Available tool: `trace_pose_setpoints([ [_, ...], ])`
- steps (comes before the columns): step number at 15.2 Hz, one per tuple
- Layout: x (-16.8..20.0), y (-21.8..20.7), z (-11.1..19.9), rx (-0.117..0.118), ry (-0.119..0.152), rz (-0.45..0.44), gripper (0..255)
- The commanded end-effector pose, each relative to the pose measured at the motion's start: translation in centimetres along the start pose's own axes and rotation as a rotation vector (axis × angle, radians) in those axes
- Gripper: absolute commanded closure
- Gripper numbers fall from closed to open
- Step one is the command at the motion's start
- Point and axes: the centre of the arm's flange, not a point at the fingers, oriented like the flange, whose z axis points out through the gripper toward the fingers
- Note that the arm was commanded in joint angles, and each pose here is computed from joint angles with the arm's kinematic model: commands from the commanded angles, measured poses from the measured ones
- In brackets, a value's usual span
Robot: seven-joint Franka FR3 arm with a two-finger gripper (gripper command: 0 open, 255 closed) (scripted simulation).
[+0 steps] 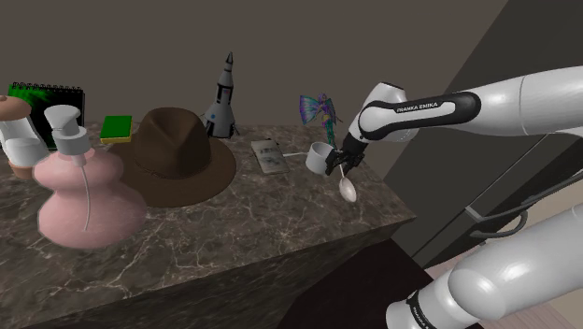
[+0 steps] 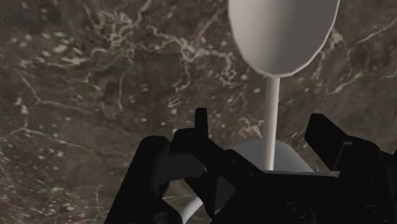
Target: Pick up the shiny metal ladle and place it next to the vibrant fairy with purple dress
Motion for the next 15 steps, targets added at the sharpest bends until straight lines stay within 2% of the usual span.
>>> trace_pose_setpoints([
  [1,0.0,0.0,0.0,0.0,-0.001,0.0,0],
  [3,-0.1,0.1,0.0,0.0,-0.001,0.0,0],
  [7,-0.1,0.1,-5.0,0.0,-0.001,0.0,0],
  [15,-0.1,0.1,-5.0,0.0,-0.001,0.0,0],
])
